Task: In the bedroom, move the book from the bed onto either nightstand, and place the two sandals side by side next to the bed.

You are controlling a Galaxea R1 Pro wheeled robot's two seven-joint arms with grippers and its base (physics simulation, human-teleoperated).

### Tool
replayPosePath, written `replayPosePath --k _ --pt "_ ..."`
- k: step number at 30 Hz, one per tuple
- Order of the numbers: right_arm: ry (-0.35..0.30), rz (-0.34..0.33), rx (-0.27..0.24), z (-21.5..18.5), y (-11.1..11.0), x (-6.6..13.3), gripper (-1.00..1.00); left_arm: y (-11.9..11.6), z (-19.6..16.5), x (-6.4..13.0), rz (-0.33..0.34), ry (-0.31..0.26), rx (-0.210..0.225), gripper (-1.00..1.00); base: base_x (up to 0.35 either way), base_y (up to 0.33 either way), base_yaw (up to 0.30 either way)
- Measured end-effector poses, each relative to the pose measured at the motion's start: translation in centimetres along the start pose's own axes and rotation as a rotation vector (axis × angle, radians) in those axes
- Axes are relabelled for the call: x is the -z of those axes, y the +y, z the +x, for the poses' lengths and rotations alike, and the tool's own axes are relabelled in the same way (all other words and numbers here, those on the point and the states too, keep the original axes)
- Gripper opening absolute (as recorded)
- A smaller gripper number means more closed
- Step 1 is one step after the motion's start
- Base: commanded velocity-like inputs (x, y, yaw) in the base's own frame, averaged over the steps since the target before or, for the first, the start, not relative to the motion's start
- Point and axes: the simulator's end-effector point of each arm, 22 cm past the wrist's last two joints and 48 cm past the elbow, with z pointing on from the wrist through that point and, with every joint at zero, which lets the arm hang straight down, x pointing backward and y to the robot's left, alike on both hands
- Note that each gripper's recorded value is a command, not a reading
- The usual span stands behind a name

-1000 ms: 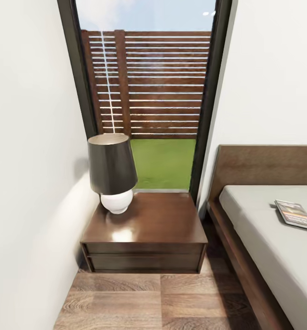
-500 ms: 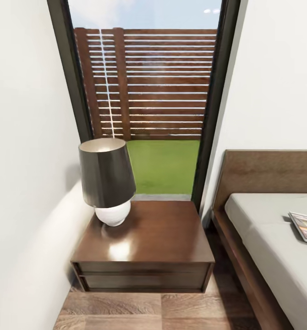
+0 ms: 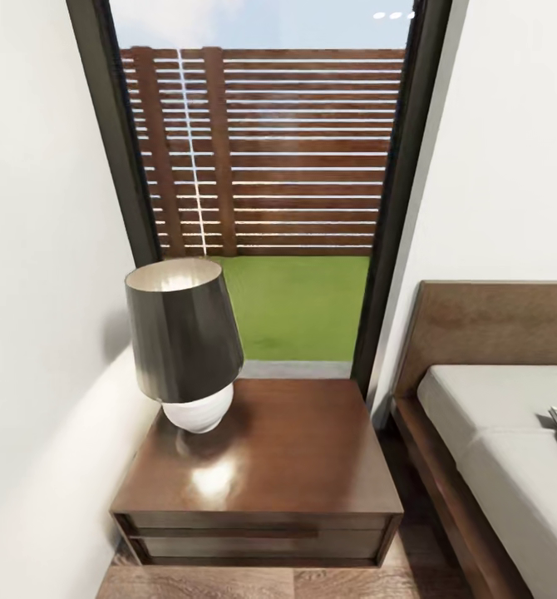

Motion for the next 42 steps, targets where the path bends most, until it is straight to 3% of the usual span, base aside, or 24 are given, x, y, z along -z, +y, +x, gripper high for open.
replayPosePath --k 37,42 --pt "0.005 -0.002 0.013 0.00 0.03 -0.01 1.00 0.07 0.06 0.03 -0.002 0.000 0.002 1.00 0.007 0.000 0.000" --pt "-0.002 -0.022 0.019 -0.55 0.83 -0.27 1.00 0.05 0.03 -0.01 -0.003 -0.002 0.005 1.00 0.000 0.000 0.000"
